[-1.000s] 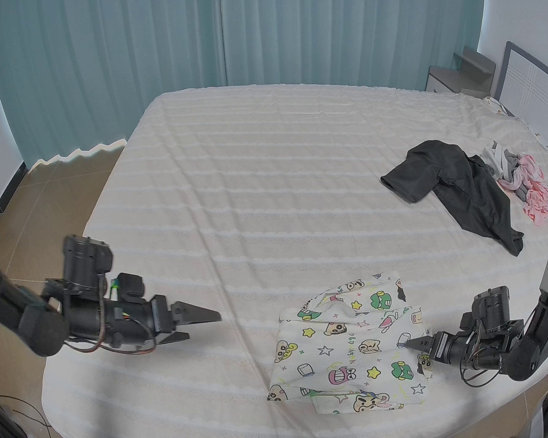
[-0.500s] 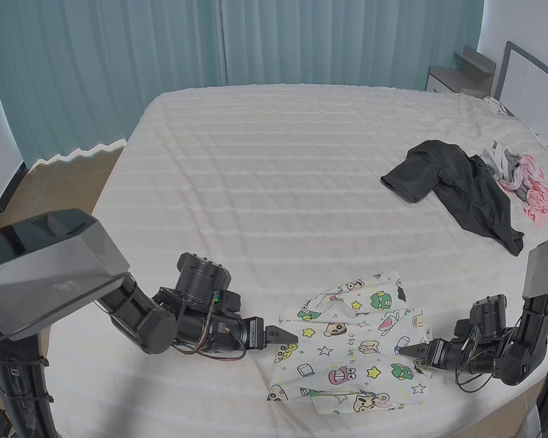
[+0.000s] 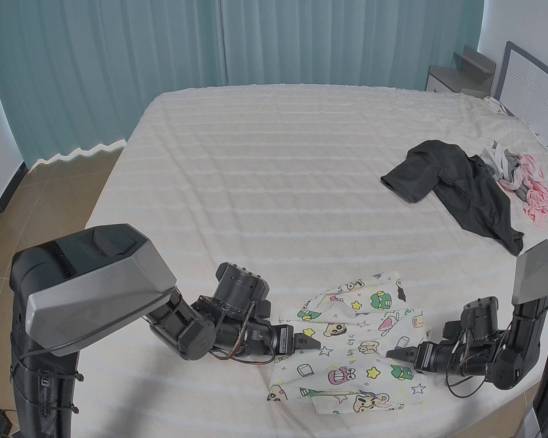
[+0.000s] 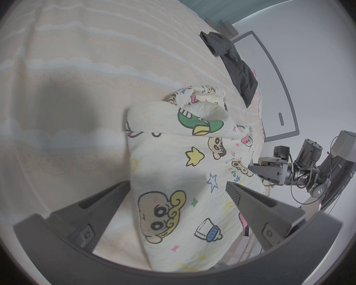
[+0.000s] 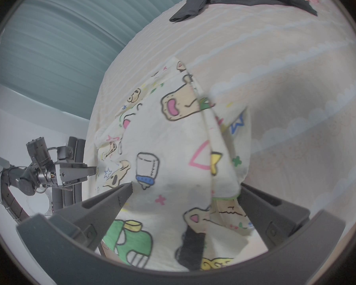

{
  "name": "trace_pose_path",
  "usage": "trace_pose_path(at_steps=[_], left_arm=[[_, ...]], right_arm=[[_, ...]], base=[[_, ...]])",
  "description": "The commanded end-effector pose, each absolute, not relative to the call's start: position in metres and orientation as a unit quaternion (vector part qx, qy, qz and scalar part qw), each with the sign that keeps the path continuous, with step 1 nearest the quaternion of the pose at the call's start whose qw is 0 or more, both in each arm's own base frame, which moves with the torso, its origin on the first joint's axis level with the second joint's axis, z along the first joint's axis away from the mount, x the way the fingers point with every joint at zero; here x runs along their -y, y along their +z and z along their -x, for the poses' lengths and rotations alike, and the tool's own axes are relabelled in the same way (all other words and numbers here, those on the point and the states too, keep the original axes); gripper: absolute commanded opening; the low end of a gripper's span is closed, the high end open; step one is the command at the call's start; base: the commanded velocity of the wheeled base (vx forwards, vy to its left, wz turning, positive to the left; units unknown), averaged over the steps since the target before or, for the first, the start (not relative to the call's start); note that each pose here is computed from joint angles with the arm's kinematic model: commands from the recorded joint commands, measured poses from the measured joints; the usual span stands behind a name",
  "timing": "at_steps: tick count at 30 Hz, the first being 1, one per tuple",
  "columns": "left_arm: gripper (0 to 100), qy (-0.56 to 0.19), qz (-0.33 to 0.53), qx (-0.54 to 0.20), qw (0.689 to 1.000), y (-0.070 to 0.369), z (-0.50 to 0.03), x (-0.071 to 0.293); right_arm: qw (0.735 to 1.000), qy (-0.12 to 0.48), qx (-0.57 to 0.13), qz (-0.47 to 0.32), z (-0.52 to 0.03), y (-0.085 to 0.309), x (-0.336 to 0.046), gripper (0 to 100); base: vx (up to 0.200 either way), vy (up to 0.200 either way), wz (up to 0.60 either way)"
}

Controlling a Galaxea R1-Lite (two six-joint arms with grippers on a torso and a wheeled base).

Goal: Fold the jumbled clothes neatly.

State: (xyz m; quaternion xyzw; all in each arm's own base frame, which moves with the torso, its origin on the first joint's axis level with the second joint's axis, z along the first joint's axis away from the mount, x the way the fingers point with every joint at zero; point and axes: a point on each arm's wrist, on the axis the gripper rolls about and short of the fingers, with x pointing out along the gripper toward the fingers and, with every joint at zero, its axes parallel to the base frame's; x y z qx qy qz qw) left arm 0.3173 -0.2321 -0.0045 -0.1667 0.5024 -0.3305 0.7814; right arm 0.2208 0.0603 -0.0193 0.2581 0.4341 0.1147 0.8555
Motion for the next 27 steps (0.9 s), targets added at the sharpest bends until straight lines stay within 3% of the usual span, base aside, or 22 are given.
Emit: trace_pose_path(at_steps=[1,5,6,7,20,27], left_arm=[[100,-0.334,0.165,-0.505,0.778,-0.012,-0.319,0.235],[100,-0.338,0.164,-0.504,0.778,-0.014,-0.322,0.237],[0,-0.339,0.164,-0.505,0.777,-0.015,-0.322,0.238],[0,-0.339,0.165,-0.504,0.777,-0.015,-0.322,0.238],[0,-0.311,0.179,-0.513,0.780,-0.006,-0.312,0.229],[0,-0.279,0.176,-0.492,0.806,0.007,-0.310,0.225]], right_arm=[[0.856,0.141,-0.431,-0.249,-0.224,-0.019,-0.074,100],[0.855,0.157,-0.431,-0.242,-0.225,-0.019,-0.083,100],[0.856,0.160,-0.428,-0.242,-0.227,-0.018,-0.084,100],[0.856,0.162,-0.427,-0.241,-0.227,-0.018,-0.085,0],[0.859,0.187,-0.419,-0.227,-0.221,-0.011,-0.098,0],[0.874,0.189,-0.396,-0.211,-0.224,-0.004,-0.112,0]], base=[[0.000,0.000,0.00],[0.000,0.000,0.00],[0.000,0.000,0.00],[0.000,0.000,0.00],[0.000,0.000,0.00],[0.000,0.000,0.00]])
